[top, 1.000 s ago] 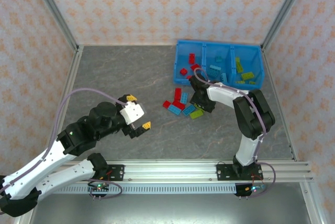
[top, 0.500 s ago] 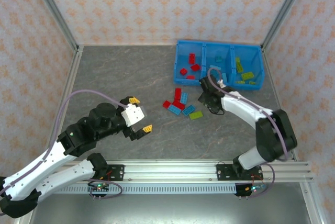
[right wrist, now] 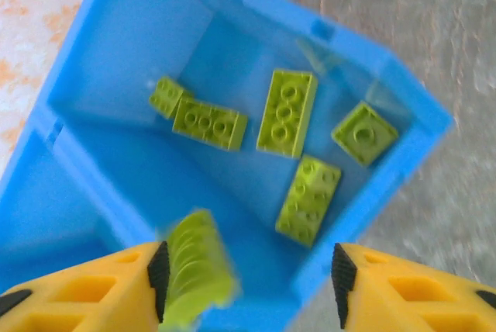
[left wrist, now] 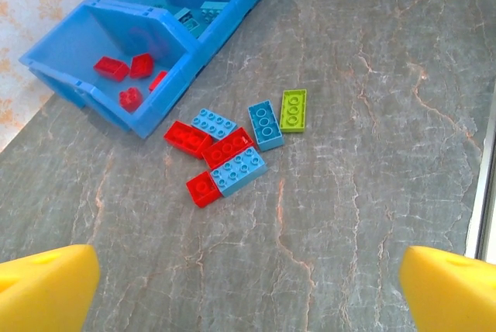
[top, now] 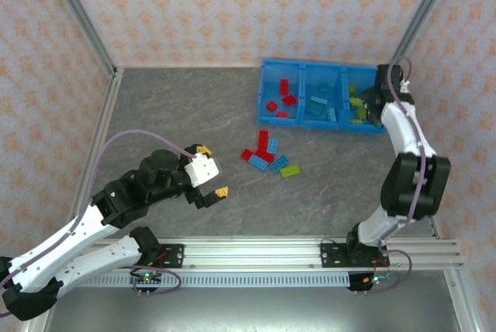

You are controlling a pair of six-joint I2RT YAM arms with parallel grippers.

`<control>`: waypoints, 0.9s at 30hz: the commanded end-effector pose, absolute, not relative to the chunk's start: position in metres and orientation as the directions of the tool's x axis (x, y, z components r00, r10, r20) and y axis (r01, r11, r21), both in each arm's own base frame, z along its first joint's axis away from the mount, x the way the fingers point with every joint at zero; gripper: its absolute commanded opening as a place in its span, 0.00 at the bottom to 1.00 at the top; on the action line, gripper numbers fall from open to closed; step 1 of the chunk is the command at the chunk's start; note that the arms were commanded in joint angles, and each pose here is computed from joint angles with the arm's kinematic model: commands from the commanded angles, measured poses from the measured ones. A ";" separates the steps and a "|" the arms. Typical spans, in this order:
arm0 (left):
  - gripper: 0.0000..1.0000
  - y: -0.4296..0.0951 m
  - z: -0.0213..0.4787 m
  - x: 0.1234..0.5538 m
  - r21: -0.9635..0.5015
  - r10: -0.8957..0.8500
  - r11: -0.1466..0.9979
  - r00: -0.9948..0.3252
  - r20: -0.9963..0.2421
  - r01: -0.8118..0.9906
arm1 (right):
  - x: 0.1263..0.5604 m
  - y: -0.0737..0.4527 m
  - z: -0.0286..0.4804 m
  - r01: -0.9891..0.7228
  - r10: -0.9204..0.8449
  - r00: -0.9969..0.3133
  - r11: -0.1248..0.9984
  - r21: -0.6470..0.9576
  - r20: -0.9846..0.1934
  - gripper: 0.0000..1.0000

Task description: Sort the legos into containers by color

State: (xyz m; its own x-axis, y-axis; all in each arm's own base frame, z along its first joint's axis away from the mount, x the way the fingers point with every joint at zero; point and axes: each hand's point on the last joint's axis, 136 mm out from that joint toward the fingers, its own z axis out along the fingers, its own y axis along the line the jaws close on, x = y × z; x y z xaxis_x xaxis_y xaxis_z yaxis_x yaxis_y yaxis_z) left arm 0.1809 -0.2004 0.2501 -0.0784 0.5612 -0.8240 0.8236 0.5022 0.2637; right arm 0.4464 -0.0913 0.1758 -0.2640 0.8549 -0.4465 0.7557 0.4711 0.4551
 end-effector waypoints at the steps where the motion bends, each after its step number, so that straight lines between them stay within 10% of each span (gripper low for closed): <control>1: 1.00 -0.198 0.247 0.185 0.275 0.572 0.510 -0.083 -0.816 0.815 | 0.473 -0.097 0.154 0.765 0.841 -0.347 0.510 0.394 -0.416 0.62; 7: 1.00 -0.198 0.241 0.187 0.271 0.585 0.511 -0.099 -0.805 0.816 | 0.494 -0.097 0.154 0.756 0.830 -0.389 0.536 0.376 -0.400 0.85; 27: 1.00 -0.205 0.235 0.188 0.230 0.570 0.490 -0.110 -0.814 0.841 | 0.260 0.084 0.131 0.502 0.624 -0.756 0.747 0.436 -0.197 0.81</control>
State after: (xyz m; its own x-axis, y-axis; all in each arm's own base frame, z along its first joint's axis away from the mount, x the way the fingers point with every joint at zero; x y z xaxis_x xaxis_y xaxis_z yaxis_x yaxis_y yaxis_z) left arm 0.1872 -0.2010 0.2381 -0.1146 0.5754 -0.8098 0.8309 0.5023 0.2393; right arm 0.2937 0.0707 0.1572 -0.7203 0.6236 -0.3037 0.4473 0.7523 0.4837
